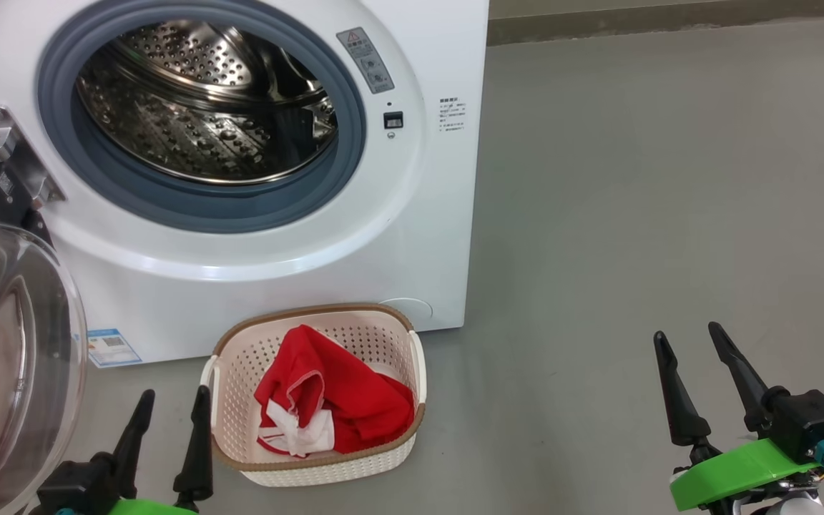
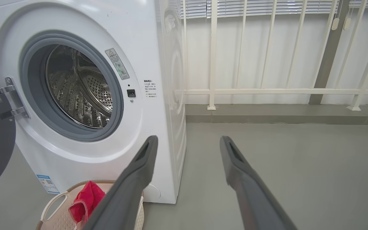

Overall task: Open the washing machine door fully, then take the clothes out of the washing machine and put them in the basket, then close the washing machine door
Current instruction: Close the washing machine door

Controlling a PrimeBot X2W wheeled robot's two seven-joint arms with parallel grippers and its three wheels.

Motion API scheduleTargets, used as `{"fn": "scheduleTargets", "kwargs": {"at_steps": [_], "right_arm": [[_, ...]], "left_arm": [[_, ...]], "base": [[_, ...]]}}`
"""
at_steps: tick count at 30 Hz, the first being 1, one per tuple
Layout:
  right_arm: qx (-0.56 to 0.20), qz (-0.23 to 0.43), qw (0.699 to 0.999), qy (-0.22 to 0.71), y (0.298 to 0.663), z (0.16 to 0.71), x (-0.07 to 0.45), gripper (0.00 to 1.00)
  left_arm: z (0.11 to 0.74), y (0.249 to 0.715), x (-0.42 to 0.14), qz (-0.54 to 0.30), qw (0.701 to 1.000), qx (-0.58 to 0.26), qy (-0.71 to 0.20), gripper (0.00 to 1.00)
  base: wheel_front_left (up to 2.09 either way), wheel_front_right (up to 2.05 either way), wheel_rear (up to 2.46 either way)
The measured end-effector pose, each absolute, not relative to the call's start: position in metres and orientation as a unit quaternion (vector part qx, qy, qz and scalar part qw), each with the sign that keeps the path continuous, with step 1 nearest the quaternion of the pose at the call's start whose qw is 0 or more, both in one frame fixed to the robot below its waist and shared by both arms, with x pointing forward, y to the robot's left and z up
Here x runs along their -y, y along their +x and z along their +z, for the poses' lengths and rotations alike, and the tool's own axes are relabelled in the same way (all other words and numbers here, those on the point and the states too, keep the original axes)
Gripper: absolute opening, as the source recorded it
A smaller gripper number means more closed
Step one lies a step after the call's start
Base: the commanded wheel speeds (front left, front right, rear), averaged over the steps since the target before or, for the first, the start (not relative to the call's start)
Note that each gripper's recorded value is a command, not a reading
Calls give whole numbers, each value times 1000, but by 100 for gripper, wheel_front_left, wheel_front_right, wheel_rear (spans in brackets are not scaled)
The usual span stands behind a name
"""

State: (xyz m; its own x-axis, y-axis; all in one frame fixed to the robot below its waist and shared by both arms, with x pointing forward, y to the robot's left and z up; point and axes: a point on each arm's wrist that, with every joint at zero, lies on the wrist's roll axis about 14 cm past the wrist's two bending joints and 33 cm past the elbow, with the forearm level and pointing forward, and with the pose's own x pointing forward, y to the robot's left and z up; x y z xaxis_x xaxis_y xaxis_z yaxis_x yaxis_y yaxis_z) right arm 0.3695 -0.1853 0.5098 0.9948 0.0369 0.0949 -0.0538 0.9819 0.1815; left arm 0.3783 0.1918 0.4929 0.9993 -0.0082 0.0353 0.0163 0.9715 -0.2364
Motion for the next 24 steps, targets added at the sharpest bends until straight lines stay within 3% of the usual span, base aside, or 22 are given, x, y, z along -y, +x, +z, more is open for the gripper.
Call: {"fn": "scheduleTargets", "kwargs": {"at_steps": [24], "right_arm": [[32,138,985,94,398,508,109,100]], "left_arm": [[512,343,-245,89,988,58,-116,100]], "base": [[0,0,0]]}}
